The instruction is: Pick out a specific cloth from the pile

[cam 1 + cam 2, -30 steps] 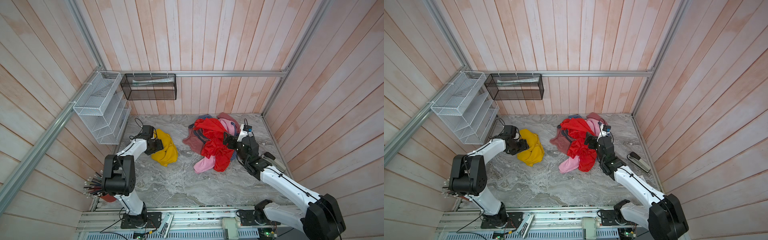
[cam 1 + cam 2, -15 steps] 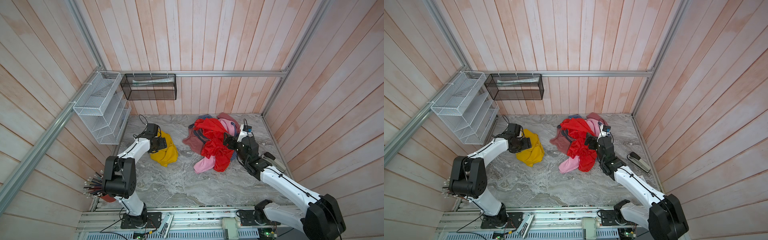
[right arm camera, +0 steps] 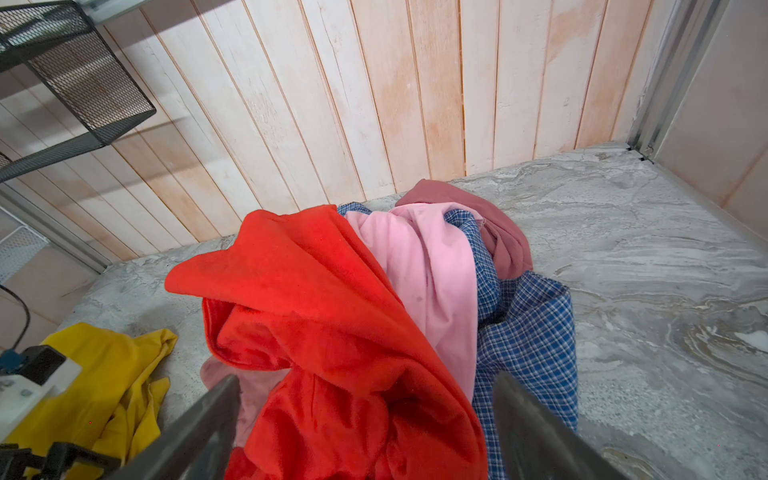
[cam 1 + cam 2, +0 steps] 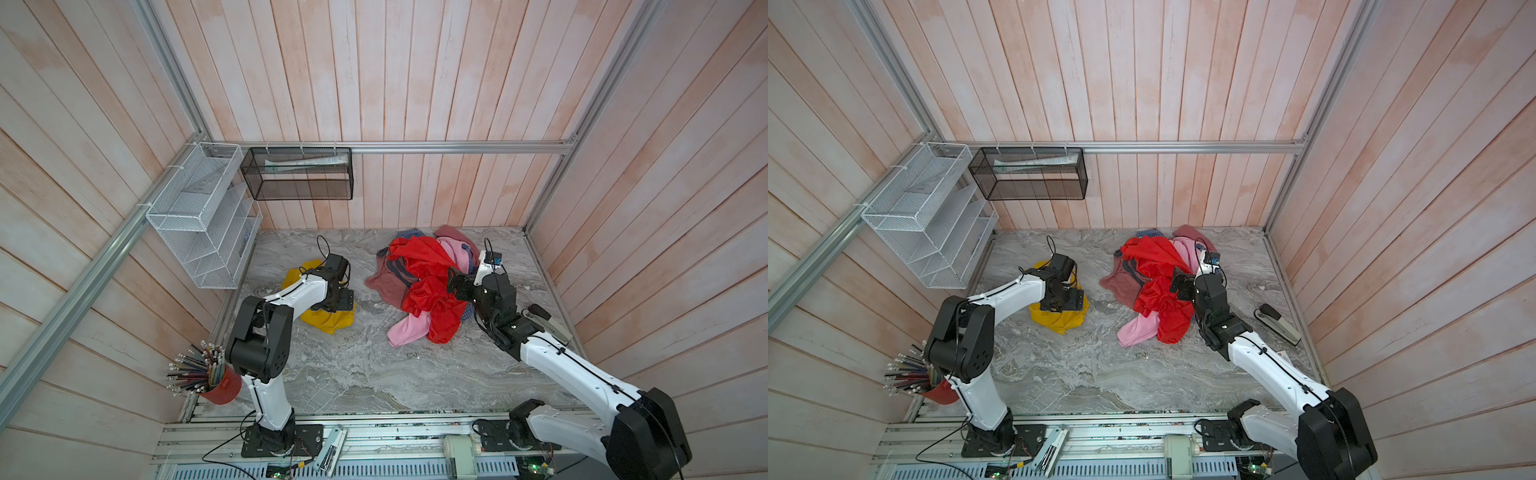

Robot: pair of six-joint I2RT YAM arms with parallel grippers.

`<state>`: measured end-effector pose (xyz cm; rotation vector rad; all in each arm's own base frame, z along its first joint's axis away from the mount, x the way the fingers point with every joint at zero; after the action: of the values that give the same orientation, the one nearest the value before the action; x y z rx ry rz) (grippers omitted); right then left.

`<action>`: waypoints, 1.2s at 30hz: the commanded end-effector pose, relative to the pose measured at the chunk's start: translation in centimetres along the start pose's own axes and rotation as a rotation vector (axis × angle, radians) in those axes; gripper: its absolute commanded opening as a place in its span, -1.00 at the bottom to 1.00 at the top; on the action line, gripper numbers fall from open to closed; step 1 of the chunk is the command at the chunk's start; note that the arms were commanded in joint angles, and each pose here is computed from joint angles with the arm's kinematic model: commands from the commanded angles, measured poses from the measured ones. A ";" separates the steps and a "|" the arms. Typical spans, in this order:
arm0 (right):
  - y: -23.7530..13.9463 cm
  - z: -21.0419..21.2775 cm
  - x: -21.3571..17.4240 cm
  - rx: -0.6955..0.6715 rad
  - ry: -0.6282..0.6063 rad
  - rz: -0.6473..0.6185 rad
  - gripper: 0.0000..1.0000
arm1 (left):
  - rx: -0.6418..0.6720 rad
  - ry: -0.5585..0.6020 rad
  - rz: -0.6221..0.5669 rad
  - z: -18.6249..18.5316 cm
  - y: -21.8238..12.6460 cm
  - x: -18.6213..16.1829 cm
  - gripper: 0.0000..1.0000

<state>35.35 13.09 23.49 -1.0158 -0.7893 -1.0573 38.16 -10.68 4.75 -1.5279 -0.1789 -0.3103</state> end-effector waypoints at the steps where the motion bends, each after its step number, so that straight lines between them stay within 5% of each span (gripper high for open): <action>1: -0.5 -0.5 1.2 -0.036 -0.018 -0.025 0.91 | 0.049 0.018 0.059 0.6 1.4 -0.4 0.80; 7: -0.9 -1.2 0.9 -0.056 -0.008 -0.024 0.91 | 0.071 0.025 0.065 0.7 4.0 0.8 0.70; 11: -1.3 -1.4 1.1 -0.067 -0.007 -0.029 0.91 | -0.004 -0.044 0.063 1.5 5.0 1.9 -0.07; 16: -1.7 -1.8 1.1 -0.078 0.000 -0.040 0.91 | -0.024 -0.131 -0.003 4.4 4.4 5.0 -0.59; 20: -1.7 -1.9 1.1 -0.077 0.006 -0.041 0.92 | -0.057 -0.173 -0.052 5.7 4.1 8.0 -0.76; 28: -1.8 -1.7 1.5 -0.077 0.006 -0.048 0.91 | -0.063 -0.202 -0.121 7.4 4.9 14.0 -0.77; 36: -2.6 -2.5 1.7 -0.103 0.007 -0.064 0.92 | -0.089 -0.232 -0.038 6.9 8.4 13.9 -0.69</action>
<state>34.04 10.85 25.22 -1.0434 -0.7835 -1.1439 56.31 -4.58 4.81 -1.6117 -0.4677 -0.2790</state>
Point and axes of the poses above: each gripper's point midway between its finger pads, its own y axis out along the fingers, its own z axis along the line the jaws close on, x = y × z, the point moved 1 cm from there along -y, back along the fingers, and after that the axes turned 3 degrees about y, right-handed, at the moved point
